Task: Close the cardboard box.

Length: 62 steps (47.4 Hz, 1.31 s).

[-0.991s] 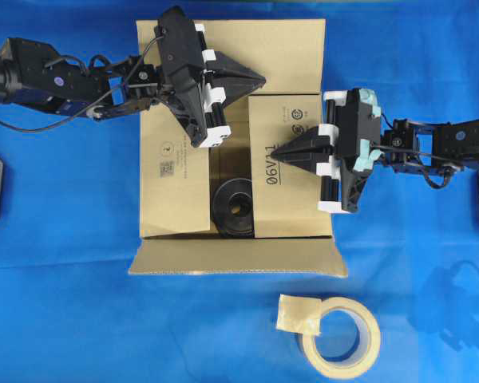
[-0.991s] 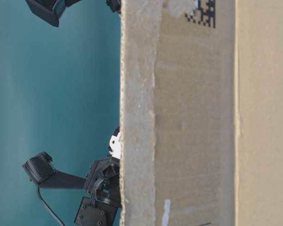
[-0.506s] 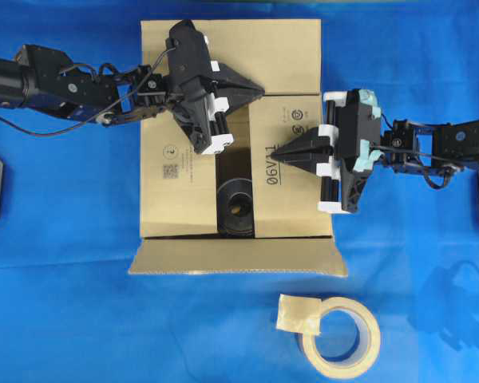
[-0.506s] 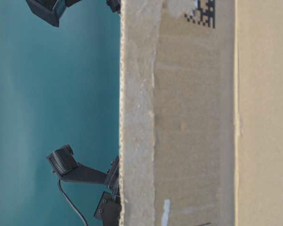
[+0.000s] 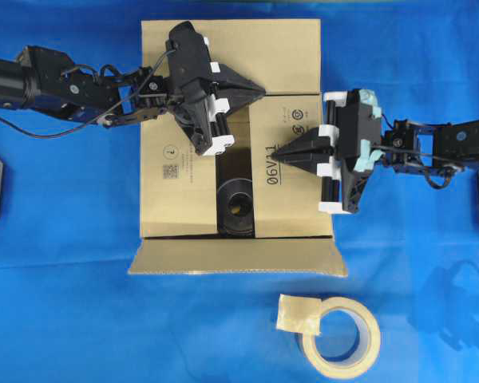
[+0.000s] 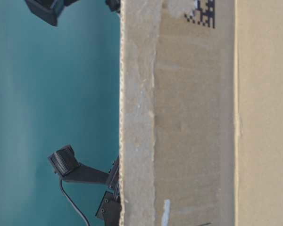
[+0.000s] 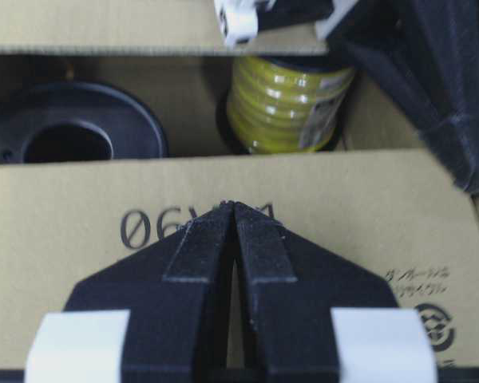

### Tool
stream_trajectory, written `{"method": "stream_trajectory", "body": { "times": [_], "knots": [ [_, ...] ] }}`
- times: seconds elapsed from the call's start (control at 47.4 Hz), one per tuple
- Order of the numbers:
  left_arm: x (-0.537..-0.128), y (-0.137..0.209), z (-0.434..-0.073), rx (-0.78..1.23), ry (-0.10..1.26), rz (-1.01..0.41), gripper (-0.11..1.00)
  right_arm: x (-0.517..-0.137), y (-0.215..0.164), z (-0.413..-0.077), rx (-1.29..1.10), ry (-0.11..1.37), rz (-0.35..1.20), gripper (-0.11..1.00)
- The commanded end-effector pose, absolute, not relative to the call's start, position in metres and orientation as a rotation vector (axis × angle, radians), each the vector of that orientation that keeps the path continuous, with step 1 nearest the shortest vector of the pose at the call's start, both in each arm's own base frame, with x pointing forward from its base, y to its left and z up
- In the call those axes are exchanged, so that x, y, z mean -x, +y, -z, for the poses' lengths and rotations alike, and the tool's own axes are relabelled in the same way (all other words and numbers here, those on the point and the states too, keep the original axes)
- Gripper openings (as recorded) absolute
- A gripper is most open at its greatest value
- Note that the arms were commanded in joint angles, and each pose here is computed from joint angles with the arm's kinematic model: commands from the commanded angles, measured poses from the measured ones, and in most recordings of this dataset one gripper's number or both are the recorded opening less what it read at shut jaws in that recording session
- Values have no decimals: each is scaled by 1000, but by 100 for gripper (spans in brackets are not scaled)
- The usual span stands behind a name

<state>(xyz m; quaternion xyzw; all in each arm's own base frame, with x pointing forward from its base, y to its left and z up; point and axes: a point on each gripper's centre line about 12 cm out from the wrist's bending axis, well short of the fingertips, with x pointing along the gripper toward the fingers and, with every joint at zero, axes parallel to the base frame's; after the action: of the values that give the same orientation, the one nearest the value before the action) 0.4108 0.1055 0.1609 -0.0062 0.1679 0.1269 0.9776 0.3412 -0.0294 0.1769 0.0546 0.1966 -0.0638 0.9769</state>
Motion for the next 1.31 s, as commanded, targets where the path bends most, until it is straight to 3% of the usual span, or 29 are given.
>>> {"method": "stream_trajectory", "body": {
  "times": [0.0,0.38,0.612,0.928,1.286],
  "knots": [
    [-413,104,-169,12,315,-252,0,-342,-28,-203,-111,330,122,0],
    [-413,100,-166,16,333,-243,0,-310,9,-276,-105,187,-4,0],
    [-412,100,-166,18,337,-244,0,-289,53,-299,-96,114,-162,0],
    [-412,100,-165,18,347,-242,0,-273,122,-283,-57,166,-398,0],
    [-412,100,-165,19,347,-243,0,-287,132,-231,-32,304,-396,0]
  ]
}}
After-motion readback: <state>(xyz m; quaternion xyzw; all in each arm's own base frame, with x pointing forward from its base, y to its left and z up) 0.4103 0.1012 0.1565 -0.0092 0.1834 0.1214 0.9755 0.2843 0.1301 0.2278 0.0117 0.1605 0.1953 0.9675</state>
